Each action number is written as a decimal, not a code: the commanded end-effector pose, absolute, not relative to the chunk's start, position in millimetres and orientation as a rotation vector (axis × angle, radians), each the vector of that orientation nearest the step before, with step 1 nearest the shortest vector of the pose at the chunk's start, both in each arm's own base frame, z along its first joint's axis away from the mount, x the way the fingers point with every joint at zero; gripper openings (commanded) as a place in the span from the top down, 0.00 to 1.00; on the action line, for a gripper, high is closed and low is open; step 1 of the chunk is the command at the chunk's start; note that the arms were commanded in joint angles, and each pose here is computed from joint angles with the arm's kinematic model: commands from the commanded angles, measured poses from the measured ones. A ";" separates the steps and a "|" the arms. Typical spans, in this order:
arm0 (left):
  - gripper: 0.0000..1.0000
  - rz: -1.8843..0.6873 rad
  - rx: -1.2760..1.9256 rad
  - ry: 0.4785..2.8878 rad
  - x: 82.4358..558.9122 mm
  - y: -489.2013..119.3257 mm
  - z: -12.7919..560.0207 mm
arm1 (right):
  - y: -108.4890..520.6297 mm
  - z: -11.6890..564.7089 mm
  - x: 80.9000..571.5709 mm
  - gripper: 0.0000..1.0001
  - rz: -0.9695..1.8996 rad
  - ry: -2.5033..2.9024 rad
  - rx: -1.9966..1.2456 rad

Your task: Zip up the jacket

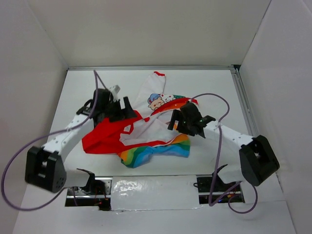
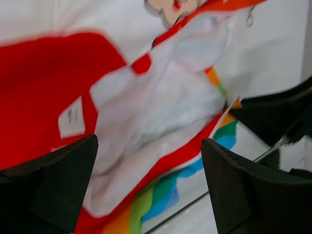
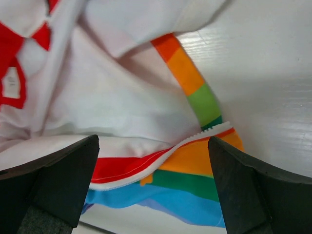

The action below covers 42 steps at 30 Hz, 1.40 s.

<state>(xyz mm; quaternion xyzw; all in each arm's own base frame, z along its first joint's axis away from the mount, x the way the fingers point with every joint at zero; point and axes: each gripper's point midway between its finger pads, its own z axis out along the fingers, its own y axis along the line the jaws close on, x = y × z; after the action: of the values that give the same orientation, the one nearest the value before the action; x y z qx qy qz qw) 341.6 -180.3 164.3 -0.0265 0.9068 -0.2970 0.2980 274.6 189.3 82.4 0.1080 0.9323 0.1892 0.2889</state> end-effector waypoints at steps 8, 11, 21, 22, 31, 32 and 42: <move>0.01 -0.722 -0.476 2.589 231.2 -146.4 96.4 | 173.3 44.3 282.0 0.00 0.359 2.557 0.427; 0.01 -0.676 -0.539 2.648 212.9 -143.3 84.3 | 161.0 42.8 275.0 0.00 0.315 2.537 0.478; 0.01 -0.505 -0.960 2.652 160.1 -113.4 69.7 | 145.2 70.6 279.2 0.00 0.294 2.436 0.541; 0.01 -0.501 -0.985 2.655 159.0 -113.3 68.6 | 144.3 71.3 278.9 0.00 0.294 2.437 0.546; 0.01 -0.457 -1.109 2.664 166.7 -116.0 44.9 | 138.8 60.3 271.2 0.00 0.324 2.455 0.592; 0.01 -0.439 -1.134 2.664 166.1 -114.3 41.1 | 139.2 58.3 269.7 0.01 0.333 2.465 0.592; 0.47 -0.316 -1.216 2.609 194.6 -99.5 17.6 | 147.9 33.0 268.6 0.15 0.332 2.528 0.584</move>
<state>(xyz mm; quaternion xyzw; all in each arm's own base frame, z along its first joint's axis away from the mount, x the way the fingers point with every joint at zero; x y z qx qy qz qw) 174.2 -102.8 20.0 -0.4132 0.8996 -0.1049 0.0946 263.5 140.5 32.1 0.2150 0.9374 0.1053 0.2530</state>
